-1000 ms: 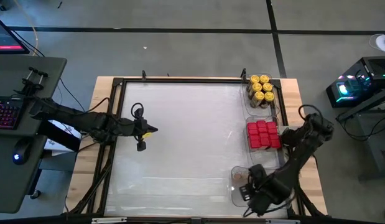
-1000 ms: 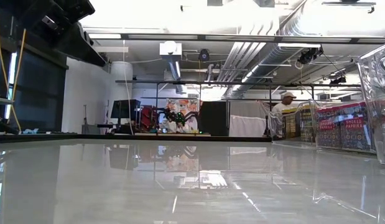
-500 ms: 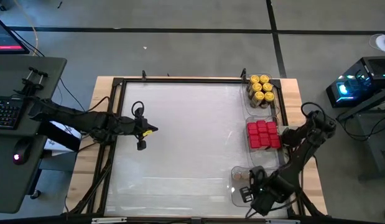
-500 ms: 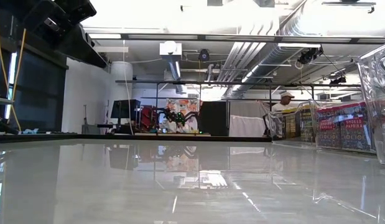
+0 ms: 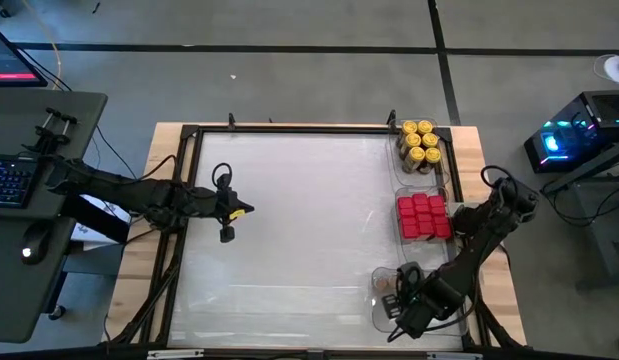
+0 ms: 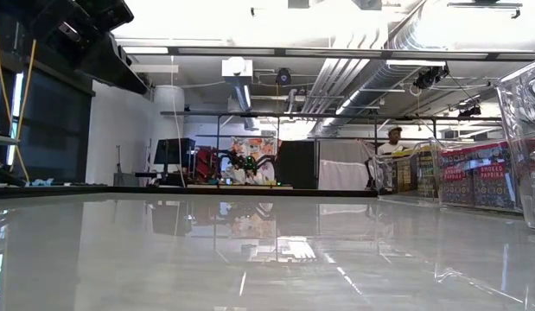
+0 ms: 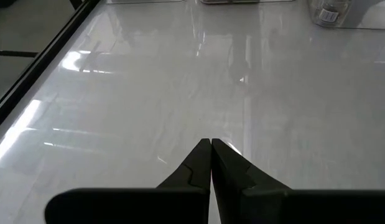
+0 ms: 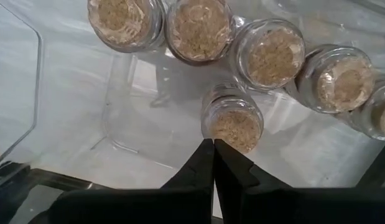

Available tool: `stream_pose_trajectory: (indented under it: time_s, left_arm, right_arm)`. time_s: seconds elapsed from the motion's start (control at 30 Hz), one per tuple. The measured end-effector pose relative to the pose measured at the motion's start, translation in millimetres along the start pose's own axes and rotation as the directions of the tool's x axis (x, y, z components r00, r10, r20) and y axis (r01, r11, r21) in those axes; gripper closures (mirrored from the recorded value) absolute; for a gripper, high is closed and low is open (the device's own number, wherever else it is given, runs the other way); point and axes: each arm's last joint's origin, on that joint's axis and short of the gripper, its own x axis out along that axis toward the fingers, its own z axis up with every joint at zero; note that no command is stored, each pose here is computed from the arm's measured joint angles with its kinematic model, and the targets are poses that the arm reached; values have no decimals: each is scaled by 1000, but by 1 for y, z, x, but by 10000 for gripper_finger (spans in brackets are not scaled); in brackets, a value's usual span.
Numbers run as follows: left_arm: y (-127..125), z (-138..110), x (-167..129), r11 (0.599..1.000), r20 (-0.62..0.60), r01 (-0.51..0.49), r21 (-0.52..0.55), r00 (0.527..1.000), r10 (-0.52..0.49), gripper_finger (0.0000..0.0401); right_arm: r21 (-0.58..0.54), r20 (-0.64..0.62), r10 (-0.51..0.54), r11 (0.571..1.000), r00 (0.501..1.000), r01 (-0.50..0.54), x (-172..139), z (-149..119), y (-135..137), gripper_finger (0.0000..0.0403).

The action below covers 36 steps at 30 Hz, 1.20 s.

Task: Sort spices by type
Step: Put the brown seasoning bottle into the bottom transparent bin, then return to Home Position

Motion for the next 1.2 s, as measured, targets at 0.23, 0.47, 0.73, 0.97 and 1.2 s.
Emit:
stream_pose_trajectory:
  time_s: [0.23,0.47,0.73,0.97,1.2]
  left_arm:
    - [0,0,0,1000,1,0,-1,1000,0,401]
    - [0,0,0,1000,2,0,1,1000,0,401]
    - [0,0,0,1000,2,0,24,1000,0,401]
    - [0,0,0,999,2,-1,37,1000,1,401]
    - [0,2,0,995,21,-7,104,1000,5,401]
  right_arm:
    - [-29,-6,-4,1000,1000,4,13,2,-4,402]
    - [-36,-20,-45,998,999,44,16,6,-8,402]
    - [-21,6,-78,997,997,79,16,12,-9,403]
    - [-108,34,-66,992,997,69,6,12,-3,403]
    - [-161,87,-66,984,994,80,-30,9,2,403]
